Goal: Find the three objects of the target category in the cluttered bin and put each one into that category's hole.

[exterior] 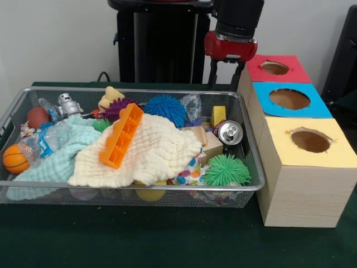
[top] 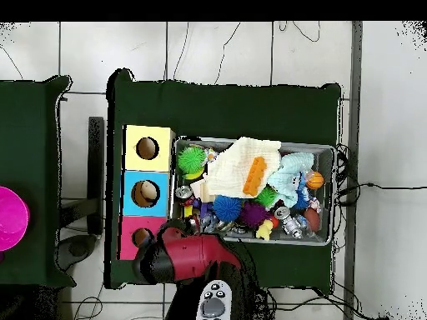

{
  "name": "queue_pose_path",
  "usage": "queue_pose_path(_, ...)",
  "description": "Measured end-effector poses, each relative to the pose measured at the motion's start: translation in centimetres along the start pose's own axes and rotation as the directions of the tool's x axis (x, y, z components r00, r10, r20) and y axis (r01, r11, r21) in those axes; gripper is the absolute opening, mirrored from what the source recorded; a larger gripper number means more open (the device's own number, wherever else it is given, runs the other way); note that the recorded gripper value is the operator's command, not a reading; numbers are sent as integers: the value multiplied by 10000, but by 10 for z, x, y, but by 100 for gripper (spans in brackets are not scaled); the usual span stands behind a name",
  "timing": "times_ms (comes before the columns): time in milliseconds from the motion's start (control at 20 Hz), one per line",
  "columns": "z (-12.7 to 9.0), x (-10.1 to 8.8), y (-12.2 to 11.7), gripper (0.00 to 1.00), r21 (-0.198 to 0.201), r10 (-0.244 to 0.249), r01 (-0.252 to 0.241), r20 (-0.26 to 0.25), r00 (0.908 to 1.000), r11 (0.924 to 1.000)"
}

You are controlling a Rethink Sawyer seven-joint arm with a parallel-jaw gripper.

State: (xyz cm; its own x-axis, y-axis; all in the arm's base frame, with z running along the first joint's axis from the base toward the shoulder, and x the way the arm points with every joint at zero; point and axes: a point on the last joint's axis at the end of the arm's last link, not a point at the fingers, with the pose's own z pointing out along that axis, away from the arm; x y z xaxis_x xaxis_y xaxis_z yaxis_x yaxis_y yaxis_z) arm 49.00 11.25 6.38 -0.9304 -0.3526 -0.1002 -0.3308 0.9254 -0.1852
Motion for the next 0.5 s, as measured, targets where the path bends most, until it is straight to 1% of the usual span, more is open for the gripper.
queue_pose_path(250, 8, -2, -4, 100, -331, -319, 324, 151, 9994, 9989)
queue_pose_path(300, 11, -3, -9, 100, -432, -339, 347, 200, 9992, 9985)
queue_pose_path(500, 16, -9, -20, 100, -595, -295, 316, 360, 9989, 9977)
